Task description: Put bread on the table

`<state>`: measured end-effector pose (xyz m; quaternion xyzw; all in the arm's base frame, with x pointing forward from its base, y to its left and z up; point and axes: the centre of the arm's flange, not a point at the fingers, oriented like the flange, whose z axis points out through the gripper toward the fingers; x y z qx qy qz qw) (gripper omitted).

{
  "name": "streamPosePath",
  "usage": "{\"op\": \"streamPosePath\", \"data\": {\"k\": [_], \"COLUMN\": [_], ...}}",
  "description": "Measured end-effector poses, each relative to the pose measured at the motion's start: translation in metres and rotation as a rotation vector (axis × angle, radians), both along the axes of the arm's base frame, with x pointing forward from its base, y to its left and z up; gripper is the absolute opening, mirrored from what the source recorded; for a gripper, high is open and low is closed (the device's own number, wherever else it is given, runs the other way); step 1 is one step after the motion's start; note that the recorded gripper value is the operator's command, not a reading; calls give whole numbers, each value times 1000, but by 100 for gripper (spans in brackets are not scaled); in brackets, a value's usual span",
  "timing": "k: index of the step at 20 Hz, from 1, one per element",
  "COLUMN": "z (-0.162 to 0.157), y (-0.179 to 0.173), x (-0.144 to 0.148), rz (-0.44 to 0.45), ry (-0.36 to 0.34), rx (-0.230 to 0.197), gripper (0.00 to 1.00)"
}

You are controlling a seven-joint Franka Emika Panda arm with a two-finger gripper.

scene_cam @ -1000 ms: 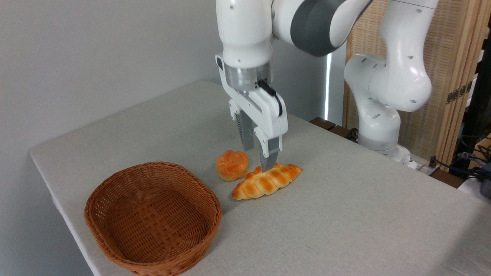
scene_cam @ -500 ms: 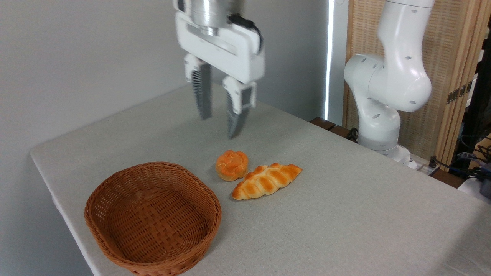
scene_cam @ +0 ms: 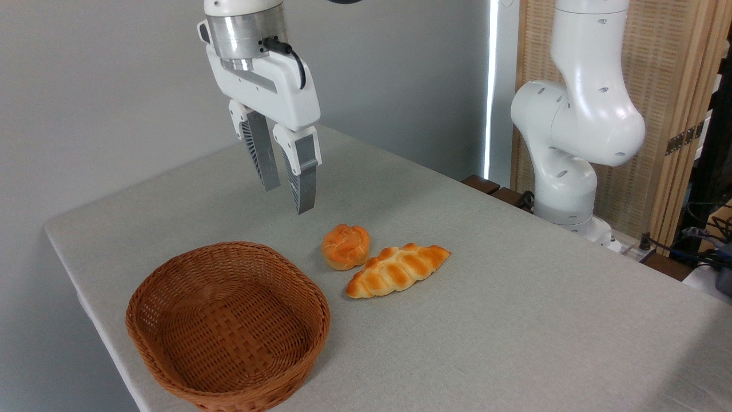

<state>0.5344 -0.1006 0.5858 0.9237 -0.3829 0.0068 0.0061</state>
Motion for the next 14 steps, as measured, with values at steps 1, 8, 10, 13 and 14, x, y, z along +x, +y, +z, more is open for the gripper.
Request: {"op": "streamPosePath", "data": {"k": [1,8,10,13,14], "z": [-2,1,3,5,5], "y": [-1,34,44,46,46], "x": [1,7,8,9,9], "rz": [2,41,43,41,41], "ry": [2,-3,-8,-11,-12], "rx": [5,4,3,2,2], "gripper": [100,100,100,100,100]}}
